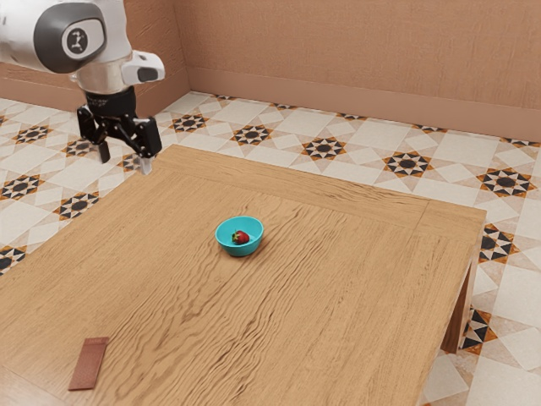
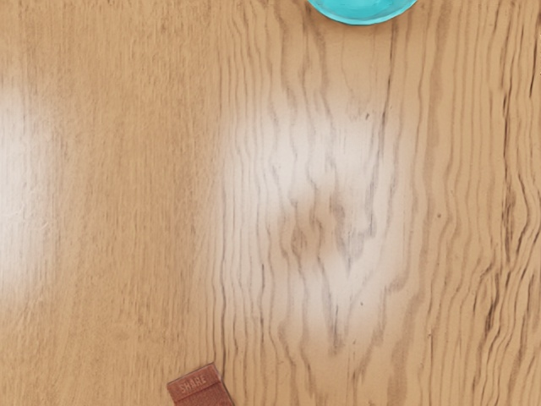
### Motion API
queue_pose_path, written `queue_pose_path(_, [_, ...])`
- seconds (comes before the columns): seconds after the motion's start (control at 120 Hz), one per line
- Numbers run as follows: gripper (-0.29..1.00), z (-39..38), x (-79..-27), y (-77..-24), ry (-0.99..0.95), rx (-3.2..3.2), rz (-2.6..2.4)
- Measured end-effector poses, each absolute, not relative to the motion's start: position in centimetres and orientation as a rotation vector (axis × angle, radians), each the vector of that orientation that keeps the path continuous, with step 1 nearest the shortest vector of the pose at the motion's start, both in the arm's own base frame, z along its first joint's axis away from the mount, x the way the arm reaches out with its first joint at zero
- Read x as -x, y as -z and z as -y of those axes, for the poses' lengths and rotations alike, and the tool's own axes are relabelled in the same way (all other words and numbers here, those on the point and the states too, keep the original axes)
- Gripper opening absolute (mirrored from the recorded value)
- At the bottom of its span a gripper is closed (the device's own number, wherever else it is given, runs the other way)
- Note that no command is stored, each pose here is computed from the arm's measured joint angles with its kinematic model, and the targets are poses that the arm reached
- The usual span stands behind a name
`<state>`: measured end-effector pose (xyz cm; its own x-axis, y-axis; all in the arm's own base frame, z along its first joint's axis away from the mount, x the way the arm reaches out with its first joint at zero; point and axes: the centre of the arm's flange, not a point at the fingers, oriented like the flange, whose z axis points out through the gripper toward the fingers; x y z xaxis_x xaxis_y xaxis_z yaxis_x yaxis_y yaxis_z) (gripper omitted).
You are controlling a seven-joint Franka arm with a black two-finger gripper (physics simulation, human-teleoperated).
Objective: Take strawberry from the bowl
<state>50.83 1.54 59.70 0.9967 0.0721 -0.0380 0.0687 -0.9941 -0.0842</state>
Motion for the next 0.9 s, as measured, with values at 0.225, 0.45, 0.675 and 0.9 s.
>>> queue_pose_path(0.225, [0.70,-2.1,-59.5,-52.8,-0.108,3.088,0.066])
queue_pose_path(0.45, [0.42,3.1,-72.6,-39.7,-0.191,2.996,-0.137])
queue_pose_path(0.675, [0.29,3.1,-73.6,-34.4,-0.263,3.025,-0.184])
queue_pose_path(0.9, [0.25,2.7,-74.7,-32.6,-0.193,3.033,-0.258])
